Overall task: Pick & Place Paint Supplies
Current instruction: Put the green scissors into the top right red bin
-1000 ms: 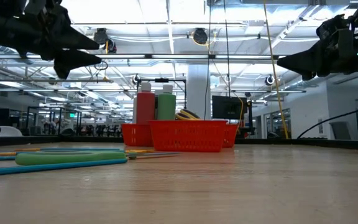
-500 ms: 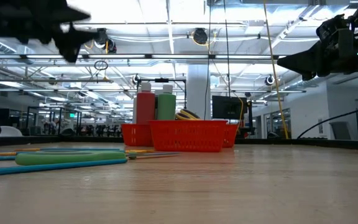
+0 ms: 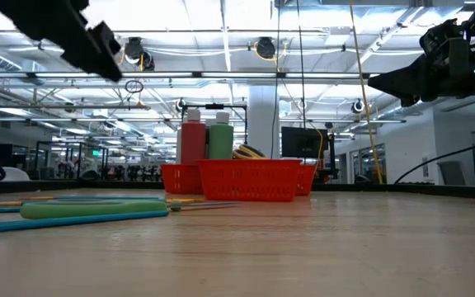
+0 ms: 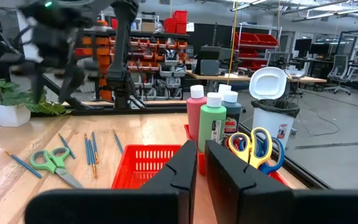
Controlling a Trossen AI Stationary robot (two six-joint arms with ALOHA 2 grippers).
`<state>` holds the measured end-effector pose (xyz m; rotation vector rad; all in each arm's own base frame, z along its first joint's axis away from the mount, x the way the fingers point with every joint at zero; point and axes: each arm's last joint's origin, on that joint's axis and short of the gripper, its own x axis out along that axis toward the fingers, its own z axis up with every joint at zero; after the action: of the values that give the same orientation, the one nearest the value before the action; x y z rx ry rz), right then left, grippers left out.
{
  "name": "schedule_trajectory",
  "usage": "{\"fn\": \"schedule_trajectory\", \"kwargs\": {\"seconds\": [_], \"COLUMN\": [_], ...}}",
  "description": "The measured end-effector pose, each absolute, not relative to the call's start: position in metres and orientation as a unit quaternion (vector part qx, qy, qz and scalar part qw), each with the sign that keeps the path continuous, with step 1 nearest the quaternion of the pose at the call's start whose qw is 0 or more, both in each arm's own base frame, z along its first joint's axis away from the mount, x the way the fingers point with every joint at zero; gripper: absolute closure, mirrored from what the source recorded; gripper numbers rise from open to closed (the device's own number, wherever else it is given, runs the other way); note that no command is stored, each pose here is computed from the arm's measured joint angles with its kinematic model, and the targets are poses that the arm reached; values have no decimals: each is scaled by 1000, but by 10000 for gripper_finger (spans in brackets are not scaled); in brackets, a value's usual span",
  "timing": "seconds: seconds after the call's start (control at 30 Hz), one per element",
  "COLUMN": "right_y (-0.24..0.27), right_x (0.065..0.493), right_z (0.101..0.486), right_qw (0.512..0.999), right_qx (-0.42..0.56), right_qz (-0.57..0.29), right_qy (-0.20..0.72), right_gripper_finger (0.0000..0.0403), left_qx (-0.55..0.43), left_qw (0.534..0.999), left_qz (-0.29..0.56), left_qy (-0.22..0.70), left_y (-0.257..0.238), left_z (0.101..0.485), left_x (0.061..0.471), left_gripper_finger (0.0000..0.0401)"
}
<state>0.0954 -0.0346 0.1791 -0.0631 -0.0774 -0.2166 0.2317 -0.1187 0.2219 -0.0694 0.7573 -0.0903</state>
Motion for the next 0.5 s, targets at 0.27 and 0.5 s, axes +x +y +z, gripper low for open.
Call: {"fn": "schedule_trajectory", "kwargs": {"seconds": [0.27, 0.5], "right_y": [-35, -35], "right_x": [95, 95], "right_z": [179, 179], "right_qw": [993, 993], "right_qx": [-31, -31], "right_qz": [-108, -108], "right_qy": [-38, -38], "right_gripper_finger": [379, 380], "left_qx": [-12, -97], "left_qw": [886, 856], "left_qz": [-57, 33], "left_qy": [461, 507], "left_y": [-144, -135], "left_z": [174, 147], "left_x": [259, 268], "left_gripper_finger": [192, 192]}}
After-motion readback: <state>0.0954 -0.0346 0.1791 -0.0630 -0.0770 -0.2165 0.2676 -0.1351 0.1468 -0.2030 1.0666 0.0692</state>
